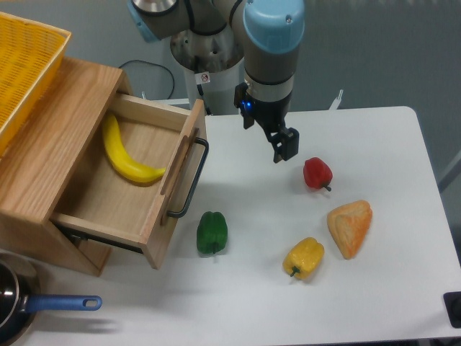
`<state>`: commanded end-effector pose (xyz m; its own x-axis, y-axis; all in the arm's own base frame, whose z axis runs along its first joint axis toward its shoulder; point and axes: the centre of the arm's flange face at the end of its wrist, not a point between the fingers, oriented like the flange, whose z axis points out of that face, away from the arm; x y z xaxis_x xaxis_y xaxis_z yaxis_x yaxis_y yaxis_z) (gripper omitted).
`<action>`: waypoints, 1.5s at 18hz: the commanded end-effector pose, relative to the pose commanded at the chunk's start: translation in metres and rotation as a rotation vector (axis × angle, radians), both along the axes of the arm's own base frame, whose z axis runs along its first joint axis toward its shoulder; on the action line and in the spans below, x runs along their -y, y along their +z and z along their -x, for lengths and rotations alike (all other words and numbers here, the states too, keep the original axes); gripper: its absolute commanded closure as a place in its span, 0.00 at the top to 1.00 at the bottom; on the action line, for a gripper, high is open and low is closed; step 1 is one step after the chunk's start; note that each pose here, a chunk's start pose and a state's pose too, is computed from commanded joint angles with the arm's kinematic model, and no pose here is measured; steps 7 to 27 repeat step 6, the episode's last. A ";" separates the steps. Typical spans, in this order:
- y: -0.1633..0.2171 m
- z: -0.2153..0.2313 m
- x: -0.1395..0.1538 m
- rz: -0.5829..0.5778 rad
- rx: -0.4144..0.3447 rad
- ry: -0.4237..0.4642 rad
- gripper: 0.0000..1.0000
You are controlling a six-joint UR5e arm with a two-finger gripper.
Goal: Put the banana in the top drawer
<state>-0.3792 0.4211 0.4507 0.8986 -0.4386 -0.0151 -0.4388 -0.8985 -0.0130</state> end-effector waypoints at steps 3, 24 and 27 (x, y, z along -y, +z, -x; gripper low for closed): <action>-0.005 0.006 -0.005 -0.007 -0.016 -0.001 1.00; -0.005 0.008 -0.006 -0.012 -0.018 0.002 1.00; -0.005 0.008 -0.006 -0.012 -0.018 0.002 1.00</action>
